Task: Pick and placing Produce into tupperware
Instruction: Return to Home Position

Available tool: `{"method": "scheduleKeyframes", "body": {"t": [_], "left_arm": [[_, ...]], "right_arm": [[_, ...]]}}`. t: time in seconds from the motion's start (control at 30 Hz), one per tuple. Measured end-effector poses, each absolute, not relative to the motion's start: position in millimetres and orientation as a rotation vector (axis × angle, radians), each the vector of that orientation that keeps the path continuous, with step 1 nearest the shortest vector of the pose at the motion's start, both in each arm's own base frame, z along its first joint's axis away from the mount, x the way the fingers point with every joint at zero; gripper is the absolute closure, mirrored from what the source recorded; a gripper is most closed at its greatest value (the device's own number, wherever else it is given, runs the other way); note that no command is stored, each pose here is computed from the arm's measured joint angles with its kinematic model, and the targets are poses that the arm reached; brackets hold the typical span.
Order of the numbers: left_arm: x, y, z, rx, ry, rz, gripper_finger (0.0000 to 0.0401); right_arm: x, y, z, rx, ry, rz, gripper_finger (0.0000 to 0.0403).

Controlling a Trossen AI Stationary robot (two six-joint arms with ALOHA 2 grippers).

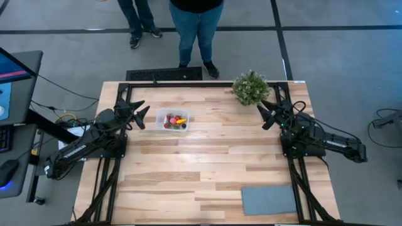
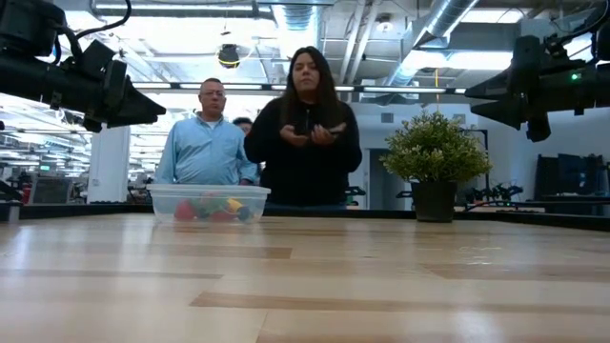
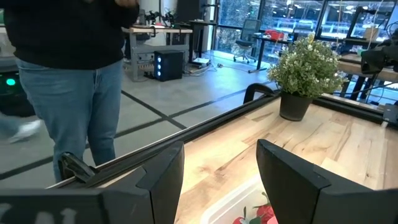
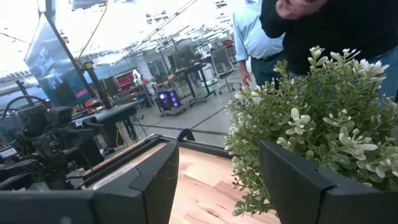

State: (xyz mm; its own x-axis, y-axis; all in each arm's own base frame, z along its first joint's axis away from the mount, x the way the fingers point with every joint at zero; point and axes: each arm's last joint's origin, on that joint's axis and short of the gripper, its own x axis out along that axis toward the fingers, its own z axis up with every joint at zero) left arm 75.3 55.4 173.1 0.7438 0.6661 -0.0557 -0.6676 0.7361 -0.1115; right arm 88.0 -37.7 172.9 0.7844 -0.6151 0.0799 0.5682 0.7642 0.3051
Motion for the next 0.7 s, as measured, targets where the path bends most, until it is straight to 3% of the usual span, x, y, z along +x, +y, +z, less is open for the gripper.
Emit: {"method": "scheduleKeyframes", "body": {"t": [0.7], "left_arm": [[75.4, 55.4, 172.8, -0.123, 0.015, 0.733, 0.0209]], "right_arm": [[88.1, -37.7, 172.8, 0.273, -0.179, -0.646, 0.0159]]}}
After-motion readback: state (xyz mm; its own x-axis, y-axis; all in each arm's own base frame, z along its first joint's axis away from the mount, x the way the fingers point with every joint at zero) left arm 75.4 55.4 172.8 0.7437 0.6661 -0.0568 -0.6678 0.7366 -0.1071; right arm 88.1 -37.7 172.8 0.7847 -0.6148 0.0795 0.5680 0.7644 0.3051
